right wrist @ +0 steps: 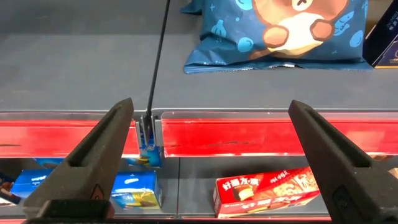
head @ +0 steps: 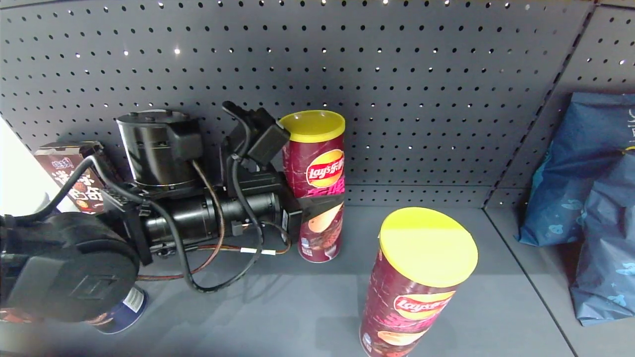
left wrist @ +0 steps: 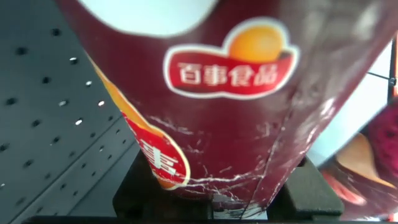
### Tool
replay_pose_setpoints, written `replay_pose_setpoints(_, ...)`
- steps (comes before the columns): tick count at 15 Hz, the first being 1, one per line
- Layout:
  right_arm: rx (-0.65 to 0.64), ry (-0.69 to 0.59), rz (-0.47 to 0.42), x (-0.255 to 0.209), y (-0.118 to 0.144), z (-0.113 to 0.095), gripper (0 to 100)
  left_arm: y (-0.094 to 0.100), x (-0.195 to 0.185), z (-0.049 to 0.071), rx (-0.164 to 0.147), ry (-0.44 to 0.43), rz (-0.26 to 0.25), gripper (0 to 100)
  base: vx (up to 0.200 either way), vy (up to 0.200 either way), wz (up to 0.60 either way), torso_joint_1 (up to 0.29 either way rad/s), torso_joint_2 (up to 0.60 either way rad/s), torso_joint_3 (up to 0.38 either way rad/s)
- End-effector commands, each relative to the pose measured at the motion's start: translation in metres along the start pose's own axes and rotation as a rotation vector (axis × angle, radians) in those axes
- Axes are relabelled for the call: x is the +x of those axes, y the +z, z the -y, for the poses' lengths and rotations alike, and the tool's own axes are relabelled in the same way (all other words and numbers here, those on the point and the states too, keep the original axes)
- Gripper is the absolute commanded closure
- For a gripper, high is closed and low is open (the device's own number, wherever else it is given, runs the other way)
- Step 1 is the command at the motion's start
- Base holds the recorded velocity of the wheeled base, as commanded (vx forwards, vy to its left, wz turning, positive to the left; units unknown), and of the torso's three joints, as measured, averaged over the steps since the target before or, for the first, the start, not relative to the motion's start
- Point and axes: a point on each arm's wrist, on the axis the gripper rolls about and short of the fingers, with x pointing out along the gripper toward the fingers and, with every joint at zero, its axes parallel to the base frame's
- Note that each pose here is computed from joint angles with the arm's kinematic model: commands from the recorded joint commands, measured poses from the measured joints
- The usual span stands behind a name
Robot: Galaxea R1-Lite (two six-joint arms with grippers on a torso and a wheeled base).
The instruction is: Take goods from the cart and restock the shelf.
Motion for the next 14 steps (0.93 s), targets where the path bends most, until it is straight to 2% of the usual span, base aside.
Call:
replay_pose_setpoints(1,0.0,0.0,0.0,0.0,0.0,0.0,0,-0.011,0.018,-0.007,-0.011,-0.021,-0.02,100,0.0,0.0,0.0,0.0,0.0,0.0)
replay_pose_setpoints(14,0.0,0.0,0.0,0.0,0.0,0.0,0,-0.018,0.063,-0.022,-0.001,-0.034,-0.005,100,0.0,0.0,0.0,0.0,0.0,0.0)
